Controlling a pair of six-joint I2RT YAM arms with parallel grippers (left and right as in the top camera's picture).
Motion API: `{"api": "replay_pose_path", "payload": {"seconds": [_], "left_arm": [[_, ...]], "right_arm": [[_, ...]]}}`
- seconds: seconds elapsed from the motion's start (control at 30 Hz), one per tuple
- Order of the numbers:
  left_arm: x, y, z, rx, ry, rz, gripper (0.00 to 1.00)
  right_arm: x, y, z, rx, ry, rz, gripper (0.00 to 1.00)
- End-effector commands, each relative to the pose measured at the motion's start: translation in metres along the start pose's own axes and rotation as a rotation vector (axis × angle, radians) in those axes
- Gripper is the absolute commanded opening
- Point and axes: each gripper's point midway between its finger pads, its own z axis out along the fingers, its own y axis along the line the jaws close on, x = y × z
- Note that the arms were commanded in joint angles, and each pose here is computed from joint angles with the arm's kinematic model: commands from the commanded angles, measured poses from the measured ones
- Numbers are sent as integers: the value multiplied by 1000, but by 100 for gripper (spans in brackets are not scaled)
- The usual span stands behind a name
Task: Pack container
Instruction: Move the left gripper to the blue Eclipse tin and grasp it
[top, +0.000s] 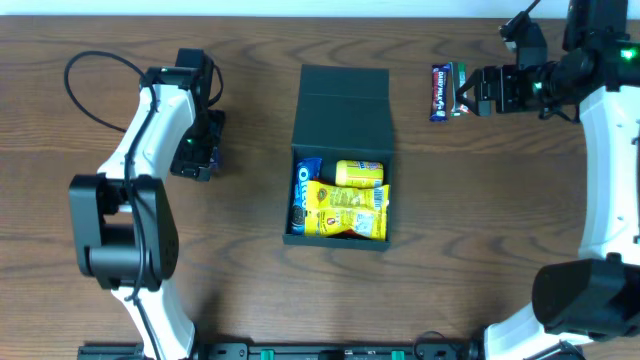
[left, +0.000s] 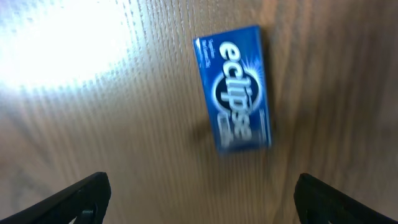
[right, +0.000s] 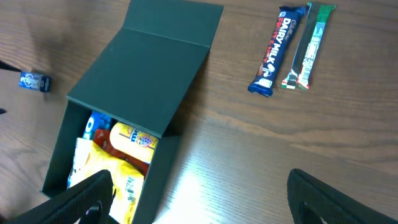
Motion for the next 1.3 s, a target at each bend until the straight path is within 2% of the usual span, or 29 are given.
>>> {"api": "replay_pose_path", "payload": {"seconds": [0.0,0.2,0.47,0.7,0.97,1.13,1.23,1.27], "left_arm": [[-5,-3,15,-19,49,-69,95],[-6,-6,43,-48,117,-97,95],[-9,-12,59,-47,112,-75,100],[-15,-13,59,-40,78,-74,68],[-14,-13,59,-40,79,-49,48],[-13,-9,59,-52,87,63,26],[-11,-4,57,-70,98,107,6],[-10,-1,55,-78,103,111,6]], "right_arm": [[-4,3,-12,10,-29,-22,89],[-4,3,-12,11,-29,-22,89],[-4,3,-12,11,-29,-22,90],[-4,3,-12,10,-30,-22,90],[-4,3,-12,10,-30,-22,90],[-5,3,-12,11,-30,-22,89],[-5,3,-12,12,-33,-23,89],[-5,3,-12,12,-33,-24,89]]}}
